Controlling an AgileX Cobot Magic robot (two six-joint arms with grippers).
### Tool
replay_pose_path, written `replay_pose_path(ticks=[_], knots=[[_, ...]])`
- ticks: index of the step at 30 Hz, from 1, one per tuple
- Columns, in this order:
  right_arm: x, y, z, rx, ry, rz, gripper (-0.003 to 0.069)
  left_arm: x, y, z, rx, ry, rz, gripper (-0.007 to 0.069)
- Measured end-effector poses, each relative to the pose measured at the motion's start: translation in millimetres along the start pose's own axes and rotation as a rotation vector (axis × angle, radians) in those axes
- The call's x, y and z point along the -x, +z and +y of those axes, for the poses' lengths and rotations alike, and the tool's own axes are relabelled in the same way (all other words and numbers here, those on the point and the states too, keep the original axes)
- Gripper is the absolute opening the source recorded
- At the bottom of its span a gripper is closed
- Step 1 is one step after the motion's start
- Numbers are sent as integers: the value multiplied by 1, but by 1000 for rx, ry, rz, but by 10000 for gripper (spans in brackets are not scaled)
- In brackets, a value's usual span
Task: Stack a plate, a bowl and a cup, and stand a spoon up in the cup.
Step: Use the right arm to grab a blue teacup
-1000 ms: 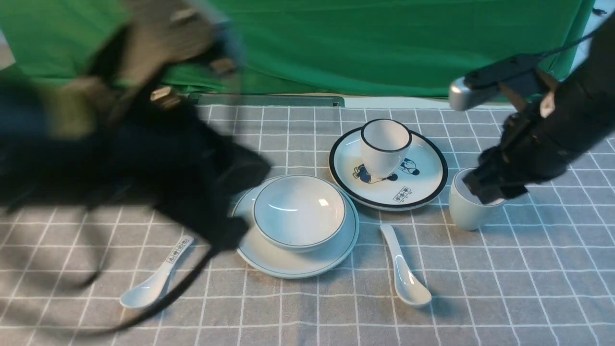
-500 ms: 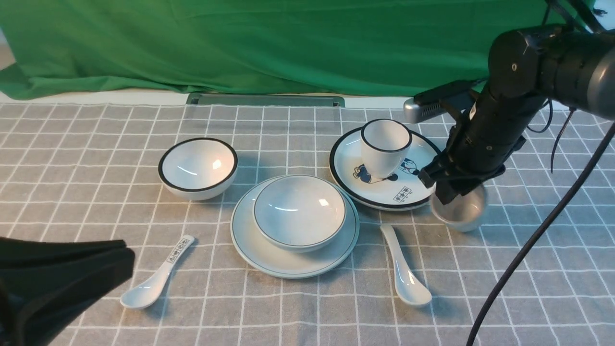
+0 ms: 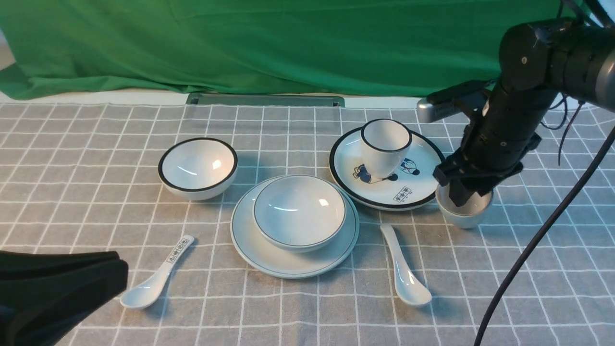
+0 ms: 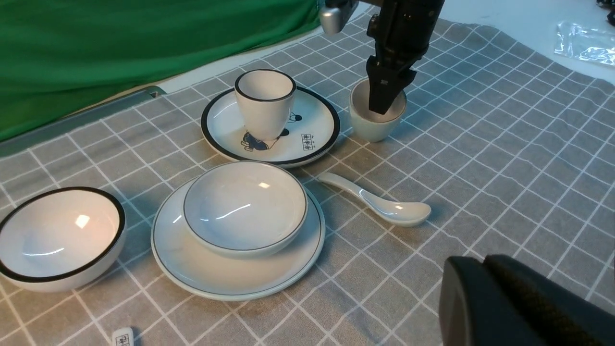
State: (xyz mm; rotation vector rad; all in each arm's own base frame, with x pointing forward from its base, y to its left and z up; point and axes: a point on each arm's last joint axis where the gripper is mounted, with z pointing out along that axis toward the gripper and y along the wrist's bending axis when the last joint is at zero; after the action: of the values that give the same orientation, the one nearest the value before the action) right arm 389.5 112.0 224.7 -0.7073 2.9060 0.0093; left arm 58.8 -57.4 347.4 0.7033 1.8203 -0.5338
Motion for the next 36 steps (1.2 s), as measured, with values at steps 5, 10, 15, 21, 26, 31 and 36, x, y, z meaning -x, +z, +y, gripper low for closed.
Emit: replay_pose_path(ticks=[5, 10, 15, 21, 26, 31, 36], knots=[[-2, 0, -16, -10, 40, -15, 424, 0, 0, 0, 0, 0, 1, 9], [0, 0, -17, -8, 42, -35, 424, 0, 0, 0, 0, 0, 1, 9], [0, -7, -14, 20, 57, -53, 424, 0, 0, 0, 0, 0, 2, 9], [-4, -46, 0, 36, 35, -116, 426, 0, 0, 0, 0, 0, 2, 9], [1, -30, 18, 64, -7, -59, 433, 0, 0, 0, 0, 2, 1, 9], [8, 10, 17, 73, -8, 8, 429, 0, 0, 0, 0, 0, 3, 9], [9, 26, 16, 78, -30, 35, 351, -1, 0, 0, -2, 0, 10, 9]])
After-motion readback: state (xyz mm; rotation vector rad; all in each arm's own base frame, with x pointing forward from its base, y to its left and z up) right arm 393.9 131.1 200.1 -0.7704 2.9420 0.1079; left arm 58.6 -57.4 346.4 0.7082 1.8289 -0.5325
